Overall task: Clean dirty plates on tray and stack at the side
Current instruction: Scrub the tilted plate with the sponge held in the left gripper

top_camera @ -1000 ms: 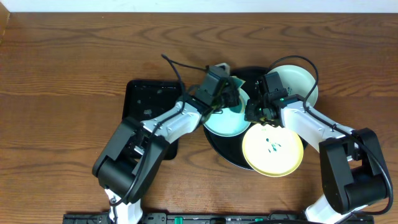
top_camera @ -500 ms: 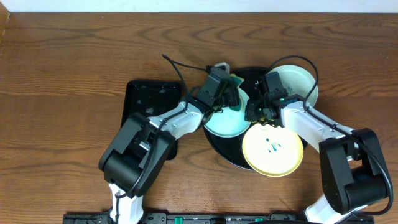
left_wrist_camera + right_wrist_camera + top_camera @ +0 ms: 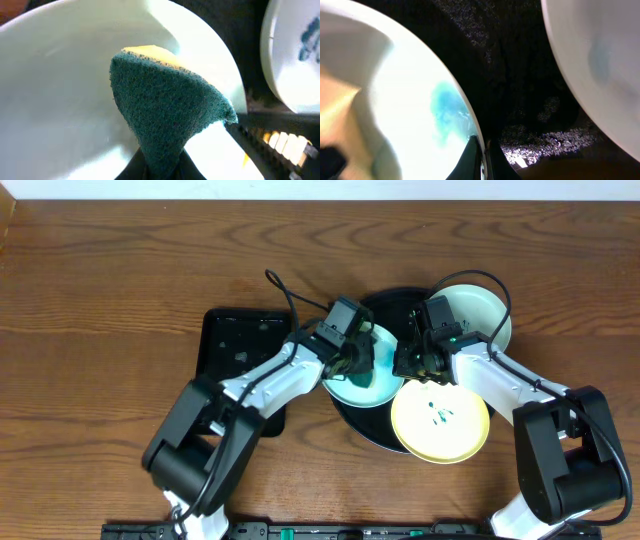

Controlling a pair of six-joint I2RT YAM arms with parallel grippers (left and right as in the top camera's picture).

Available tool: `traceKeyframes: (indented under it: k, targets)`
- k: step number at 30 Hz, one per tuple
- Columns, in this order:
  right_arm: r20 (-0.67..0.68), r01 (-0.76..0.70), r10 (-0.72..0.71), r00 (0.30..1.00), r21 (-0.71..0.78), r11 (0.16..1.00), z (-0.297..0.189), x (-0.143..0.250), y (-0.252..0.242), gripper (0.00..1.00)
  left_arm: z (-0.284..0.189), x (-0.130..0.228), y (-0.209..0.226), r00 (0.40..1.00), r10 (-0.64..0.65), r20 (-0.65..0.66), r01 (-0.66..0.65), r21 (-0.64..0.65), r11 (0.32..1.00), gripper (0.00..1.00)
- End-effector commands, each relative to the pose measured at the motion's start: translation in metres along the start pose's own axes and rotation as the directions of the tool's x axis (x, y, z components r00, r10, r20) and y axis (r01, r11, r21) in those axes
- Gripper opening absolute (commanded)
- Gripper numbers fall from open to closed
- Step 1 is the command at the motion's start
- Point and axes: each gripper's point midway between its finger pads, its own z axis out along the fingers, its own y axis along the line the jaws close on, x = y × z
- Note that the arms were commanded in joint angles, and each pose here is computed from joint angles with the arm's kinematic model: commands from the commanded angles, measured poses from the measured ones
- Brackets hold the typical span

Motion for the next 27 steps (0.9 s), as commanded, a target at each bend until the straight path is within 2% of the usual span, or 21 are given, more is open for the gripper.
traceKeyframes:
  k: [1, 7, 15, 21, 23, 25, 27]
  targets:
    - [-0.018, -0.004, 0.005, 1.000, 0.043, 0.999, 0.005, 0.007, -0.007, 0.01, -0.016, -0.017, -0.006, 0.994, 0.061, 0.088, -0.062, 0.008, 0.998, 0.08]
    - [-0.019, -0.004, 0.005, 1.000, 0.043, 0.999, 0.005, 0.008, -0.007, 0.02, -0.016, -0.044, -0.027, 0.977, 0.062, 0.206, -0.081, 0.086, 0.993, 0.08]
    - [-0.015, -0.003, 0.004, 1.000, 0.040, 0.999, 0.005, 0.007, -0.007, 0.03, 0.015, -0.026, -0.015, 0.992, -0.018, 0.127, 0.008, 0.075, 0.997, 0.08]
    - [0.006, 0.000, 0.000, 1.000, 0.026, 1.000, 0.005, 0.001, -0.003, 0.22, 0.032, 0.009, -0.007, 0.999, 0.035, 0.019, -0.035, 0.015, 0.999, 0.08]
    - [0.014, 0.002, -0.002, 1.000, 0.022, 1.000, 0.005, -0.001, -0.002, 0.24, 0.032, 0.016, -0.001, 0.998, 0.055, -0.011, -0.055, -0.007, 0.998, 0.08]
    - [0.024, 0.003, -0.003, 1.000, 0.016, 1.000, 0.005, -0.003, -0.001, 0.18, 0.029, 0.018, 0.006, 0.998, 0.049, -0.028, -0.049, -0.026, 0.998, 0.07]
    - [0.027, 0.003, -0.004, 1.000, 0.014, 1.000, 0.005, -0.004, -0.001, 0.05, 0.022, 0.015, 0.010, 0.999, 0.035, -0.029, -0.036, -0.037, 0.999, 0.08]
